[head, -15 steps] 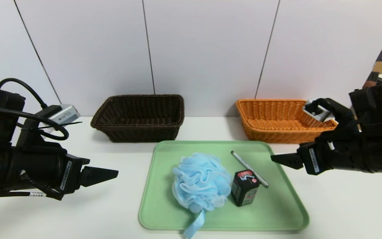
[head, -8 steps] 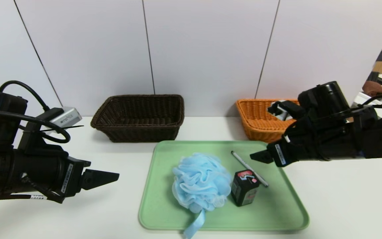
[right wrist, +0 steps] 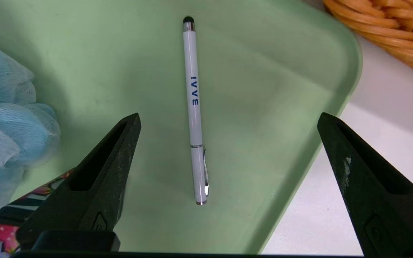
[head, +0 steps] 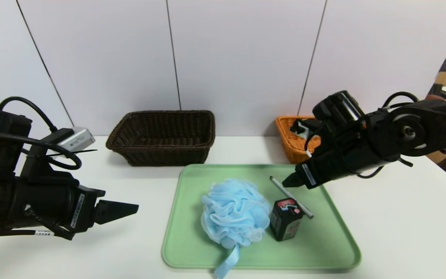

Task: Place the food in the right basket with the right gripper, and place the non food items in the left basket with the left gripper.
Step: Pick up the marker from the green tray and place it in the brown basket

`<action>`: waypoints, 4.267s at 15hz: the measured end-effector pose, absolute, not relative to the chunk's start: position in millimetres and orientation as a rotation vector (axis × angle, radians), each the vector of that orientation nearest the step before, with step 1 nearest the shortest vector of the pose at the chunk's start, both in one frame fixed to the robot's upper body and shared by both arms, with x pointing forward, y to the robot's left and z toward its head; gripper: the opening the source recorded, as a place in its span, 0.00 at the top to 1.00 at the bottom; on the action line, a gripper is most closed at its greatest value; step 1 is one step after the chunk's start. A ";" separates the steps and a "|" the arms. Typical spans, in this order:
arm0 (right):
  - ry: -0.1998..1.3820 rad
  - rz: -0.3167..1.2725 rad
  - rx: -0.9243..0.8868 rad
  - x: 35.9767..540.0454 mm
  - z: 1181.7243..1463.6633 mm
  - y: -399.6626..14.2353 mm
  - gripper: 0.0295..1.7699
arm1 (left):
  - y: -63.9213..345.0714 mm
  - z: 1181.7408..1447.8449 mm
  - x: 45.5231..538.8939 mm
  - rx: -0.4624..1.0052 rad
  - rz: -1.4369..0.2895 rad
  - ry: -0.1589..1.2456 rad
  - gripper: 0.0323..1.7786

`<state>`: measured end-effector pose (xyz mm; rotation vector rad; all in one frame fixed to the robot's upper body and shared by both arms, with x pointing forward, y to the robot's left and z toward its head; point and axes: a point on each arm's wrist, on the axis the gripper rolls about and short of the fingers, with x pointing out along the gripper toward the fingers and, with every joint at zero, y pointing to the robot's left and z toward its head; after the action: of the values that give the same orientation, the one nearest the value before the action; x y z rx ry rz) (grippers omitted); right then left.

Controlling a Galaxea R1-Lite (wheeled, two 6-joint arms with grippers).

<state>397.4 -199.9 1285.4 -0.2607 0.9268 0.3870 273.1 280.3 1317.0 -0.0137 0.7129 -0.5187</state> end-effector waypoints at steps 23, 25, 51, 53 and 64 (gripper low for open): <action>1.060 0.351 -0.373 418.6 1252.4 -171.3 0.04 | 281.3 1314.0 269.4 -0.014 -0.519 0.720 0.05; 1.066 0.349 -0.371 420.1 1250.0 -171.1 0.04 | 281.1 1314.2 269.2 -0.014 -0.521 0.719 0.05; 1.092 0.358 -0.276 427.0 1248.2 -180.8 0.04 | 280.8 1313.6 267.0 -0.012 -0.525 0.719 0.05; 1.093 0.357 -0.276 426.6 1247.6 -180.0 0.04 | 280.7 1313.9 267.1 -0.012 -0.526 0.718 0.05; 1.093 0.362 -0.280 424.9 1248.3 -179.0 0.47 | 280.8 1314.2 266.8 -0.012 -0.525 0.716 0.05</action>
<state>424.9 -179.0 1248.3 -0.2796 1.0933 0.3616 266.8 280.8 1314.2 -0.0117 0.7162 -0.5248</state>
